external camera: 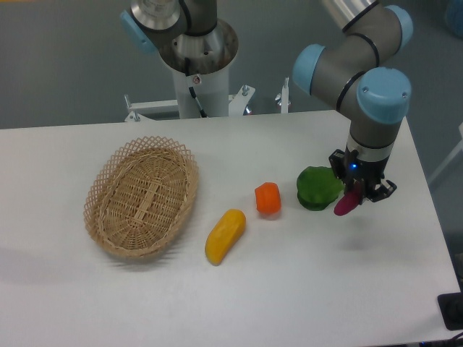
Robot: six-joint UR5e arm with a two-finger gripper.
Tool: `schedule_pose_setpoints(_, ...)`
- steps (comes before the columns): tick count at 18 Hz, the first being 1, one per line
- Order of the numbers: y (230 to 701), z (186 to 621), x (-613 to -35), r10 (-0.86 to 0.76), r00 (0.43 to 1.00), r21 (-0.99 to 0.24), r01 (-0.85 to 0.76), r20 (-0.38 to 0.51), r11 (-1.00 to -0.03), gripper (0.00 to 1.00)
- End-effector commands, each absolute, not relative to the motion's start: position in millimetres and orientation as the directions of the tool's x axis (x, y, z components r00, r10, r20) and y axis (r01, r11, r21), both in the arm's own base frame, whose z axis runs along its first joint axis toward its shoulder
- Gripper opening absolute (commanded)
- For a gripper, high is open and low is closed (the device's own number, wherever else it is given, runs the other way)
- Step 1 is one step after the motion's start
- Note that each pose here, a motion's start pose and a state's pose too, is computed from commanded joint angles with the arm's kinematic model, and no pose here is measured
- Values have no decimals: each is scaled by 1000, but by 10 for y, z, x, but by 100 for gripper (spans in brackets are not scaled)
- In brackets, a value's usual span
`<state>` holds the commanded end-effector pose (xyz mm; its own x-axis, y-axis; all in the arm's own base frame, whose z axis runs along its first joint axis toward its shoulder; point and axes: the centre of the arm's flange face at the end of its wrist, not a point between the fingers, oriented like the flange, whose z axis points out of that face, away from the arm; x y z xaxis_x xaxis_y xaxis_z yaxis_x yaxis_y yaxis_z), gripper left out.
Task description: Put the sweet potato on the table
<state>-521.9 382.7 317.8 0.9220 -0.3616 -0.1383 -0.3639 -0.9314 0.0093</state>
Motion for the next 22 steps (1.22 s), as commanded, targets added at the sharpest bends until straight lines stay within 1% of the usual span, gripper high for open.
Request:
schedule_pose_setpoints(16,3841,3180,-5230,-359,923,1,-362,-139,-932,4)
schedule_pose_setpoints(22,3895,3122,-5361,-357,923,-4,-361,-145,-932,4)
